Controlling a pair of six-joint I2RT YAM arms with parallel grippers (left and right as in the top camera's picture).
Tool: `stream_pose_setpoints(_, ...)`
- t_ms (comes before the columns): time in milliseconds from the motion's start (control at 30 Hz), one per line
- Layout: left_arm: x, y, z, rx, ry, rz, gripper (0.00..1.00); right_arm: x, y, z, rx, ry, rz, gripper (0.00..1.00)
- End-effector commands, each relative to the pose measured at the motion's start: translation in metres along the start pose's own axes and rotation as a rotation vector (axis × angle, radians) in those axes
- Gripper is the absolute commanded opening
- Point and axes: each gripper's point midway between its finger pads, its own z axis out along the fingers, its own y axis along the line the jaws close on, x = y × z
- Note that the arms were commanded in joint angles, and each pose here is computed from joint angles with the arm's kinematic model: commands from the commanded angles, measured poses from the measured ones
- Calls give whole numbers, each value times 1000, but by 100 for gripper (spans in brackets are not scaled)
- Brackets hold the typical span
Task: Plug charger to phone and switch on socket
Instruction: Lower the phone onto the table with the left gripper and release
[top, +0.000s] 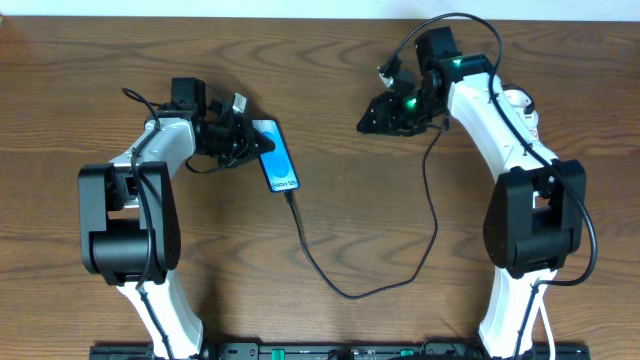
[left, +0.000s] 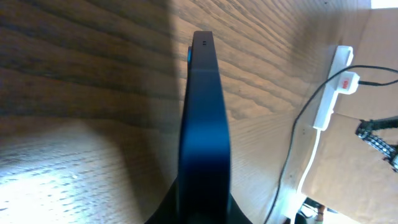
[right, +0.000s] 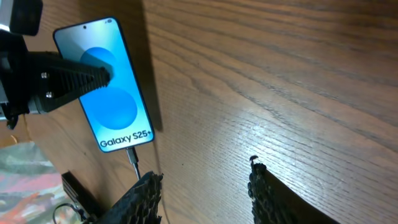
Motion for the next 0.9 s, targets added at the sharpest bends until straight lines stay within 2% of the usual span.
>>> stream_pose_setpoints(0, 0, 4, 1, -11, 4, 18, 8, -2, 15, -6, 5, -17, -53, 44)
stream_pose_setpoints(300, 11, 10, 3, -24, 42, -31, 8, 2, 20, 1, 28, -4, -73, 45)
stream_pose_setpoints(367, 11, 10, 3, -24, 42, -31, 23, 2, 20, 1, 28, -2, -72, 45)
stream_pose_setpoints(467, 12, 11, 3, -27, 46, -37, 29, 5, 19, 1, 32, 7, -65, 45)
stream_pose_setpoints(800, 13, 43, -1, -214, 27, -62, 31, 7, 19, 1, 34, 14, -75, 45)
stream_pose_setpoints(867, 13, 45, -2, -226, 23, -62, 37, 7, 19, 1, 33, 14, -75, 45)
